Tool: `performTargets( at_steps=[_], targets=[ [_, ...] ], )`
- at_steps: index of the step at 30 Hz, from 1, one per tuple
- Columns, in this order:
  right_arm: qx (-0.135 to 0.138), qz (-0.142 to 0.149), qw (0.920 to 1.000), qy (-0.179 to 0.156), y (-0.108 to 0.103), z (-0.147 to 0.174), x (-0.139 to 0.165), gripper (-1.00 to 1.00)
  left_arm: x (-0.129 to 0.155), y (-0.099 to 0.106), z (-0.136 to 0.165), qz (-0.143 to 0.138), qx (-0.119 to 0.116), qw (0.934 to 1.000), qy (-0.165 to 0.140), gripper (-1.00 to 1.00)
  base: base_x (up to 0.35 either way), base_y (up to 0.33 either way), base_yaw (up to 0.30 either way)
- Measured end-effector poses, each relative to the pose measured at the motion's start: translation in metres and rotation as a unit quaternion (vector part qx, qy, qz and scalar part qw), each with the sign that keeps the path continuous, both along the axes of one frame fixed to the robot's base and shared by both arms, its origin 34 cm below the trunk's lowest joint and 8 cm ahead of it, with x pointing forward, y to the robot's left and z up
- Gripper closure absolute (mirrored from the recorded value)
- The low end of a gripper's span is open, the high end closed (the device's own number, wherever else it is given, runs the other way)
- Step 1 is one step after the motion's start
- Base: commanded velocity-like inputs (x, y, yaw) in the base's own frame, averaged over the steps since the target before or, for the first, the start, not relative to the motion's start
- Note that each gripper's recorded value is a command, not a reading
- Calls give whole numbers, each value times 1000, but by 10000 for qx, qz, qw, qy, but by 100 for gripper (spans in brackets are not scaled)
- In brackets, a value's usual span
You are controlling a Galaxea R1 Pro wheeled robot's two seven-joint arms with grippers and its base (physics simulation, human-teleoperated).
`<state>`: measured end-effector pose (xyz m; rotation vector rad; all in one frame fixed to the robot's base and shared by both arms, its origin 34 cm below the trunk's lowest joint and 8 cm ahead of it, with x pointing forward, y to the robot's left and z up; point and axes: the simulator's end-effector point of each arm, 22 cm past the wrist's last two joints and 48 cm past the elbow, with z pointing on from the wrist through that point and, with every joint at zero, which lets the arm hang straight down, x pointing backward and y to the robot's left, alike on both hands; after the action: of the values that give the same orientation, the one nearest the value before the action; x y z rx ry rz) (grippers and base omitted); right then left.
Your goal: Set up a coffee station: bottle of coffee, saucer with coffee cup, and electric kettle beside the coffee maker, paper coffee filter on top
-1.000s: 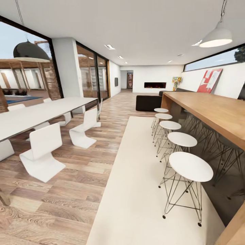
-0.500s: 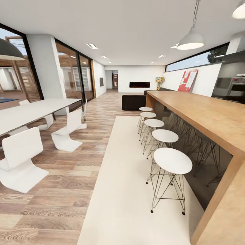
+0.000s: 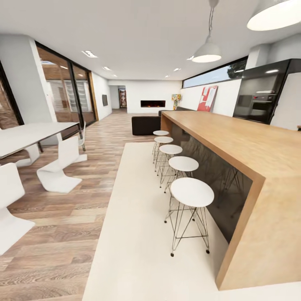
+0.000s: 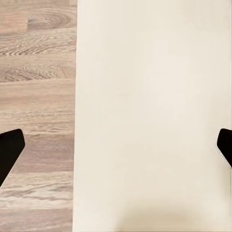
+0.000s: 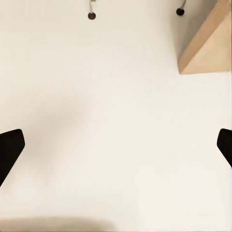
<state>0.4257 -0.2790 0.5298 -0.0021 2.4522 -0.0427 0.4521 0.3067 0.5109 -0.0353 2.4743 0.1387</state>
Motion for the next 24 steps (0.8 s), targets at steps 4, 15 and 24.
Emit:
performTargets(
  at_steps=[4, 15, 24],
  targets=[
    [-3, -3, 10000, 5, 0, 0, 0, -100, 0, 1, 0, -11, 13, 10000, 0, -100, 0, 0, -292],
    [-23, -91, 9999, 44, -5, -2, -3, -100, 4, -2, 2, -75, 21, 10000, -44, -100, 0, 0, -292],
    [-25, -380, 9993, 61, -23, 3, -6, -100, 4, -2, 7, -82, 16, 10000, -30, -100, 0, 0, -292]
  ],
)
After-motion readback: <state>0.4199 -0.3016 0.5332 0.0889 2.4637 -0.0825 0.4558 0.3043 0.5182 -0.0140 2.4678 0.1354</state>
